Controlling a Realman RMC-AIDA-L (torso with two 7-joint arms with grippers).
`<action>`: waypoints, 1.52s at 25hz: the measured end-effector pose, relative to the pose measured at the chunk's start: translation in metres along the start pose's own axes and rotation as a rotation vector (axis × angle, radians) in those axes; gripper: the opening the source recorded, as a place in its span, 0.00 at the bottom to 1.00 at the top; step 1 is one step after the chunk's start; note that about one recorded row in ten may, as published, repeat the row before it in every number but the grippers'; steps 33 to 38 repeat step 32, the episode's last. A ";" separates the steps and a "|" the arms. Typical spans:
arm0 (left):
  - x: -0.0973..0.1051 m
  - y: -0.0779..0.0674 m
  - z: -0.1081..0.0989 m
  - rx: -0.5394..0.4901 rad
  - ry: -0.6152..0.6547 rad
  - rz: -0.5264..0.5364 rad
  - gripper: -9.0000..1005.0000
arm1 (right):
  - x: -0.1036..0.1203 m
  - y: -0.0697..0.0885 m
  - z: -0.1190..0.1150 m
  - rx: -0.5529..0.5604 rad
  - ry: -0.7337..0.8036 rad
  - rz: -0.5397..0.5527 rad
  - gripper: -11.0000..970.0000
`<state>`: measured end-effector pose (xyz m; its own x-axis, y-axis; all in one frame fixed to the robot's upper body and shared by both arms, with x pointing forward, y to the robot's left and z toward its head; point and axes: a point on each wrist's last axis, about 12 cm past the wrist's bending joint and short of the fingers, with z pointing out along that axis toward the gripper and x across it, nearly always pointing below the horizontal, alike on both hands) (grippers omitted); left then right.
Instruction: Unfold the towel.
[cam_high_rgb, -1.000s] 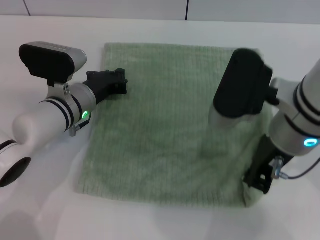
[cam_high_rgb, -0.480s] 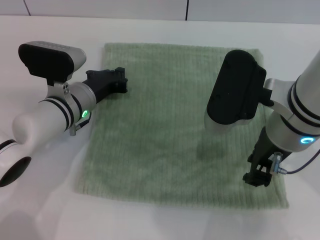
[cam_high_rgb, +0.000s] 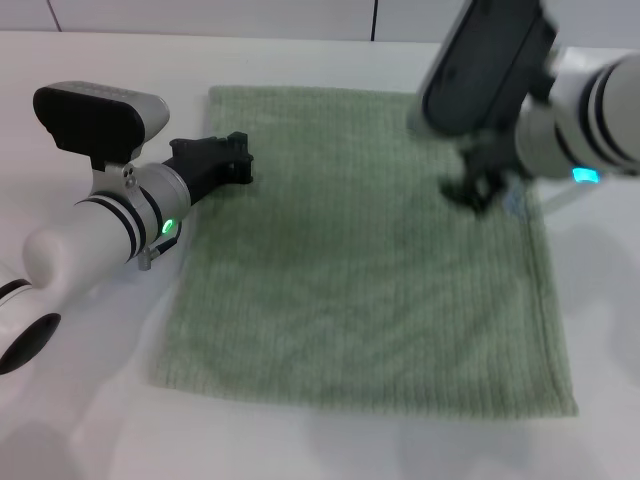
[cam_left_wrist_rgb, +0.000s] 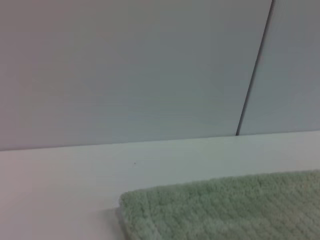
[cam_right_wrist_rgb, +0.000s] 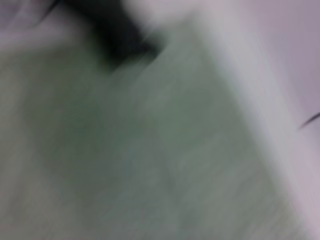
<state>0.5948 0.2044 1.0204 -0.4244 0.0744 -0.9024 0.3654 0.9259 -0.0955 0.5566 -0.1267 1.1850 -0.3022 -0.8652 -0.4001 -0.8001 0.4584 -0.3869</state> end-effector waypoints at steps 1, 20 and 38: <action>0.000 0.000 0.000 0.000 0.000 0.000 0.02 | -0.001 -0.006 0.002 0.043 -0.075 0.026 0.39; 0.010 0.041 -0.069 -0.054 -0.470 -0.113 0.02 | 0.054 0.024 0.050 0.543 -1.052 0.340 0.40; 0.015 0.050 -0.090 -0.075 -0.568 -0.112 0.25 | 0.081 0.007 0.059 0.560 -1.027 0.486 0.41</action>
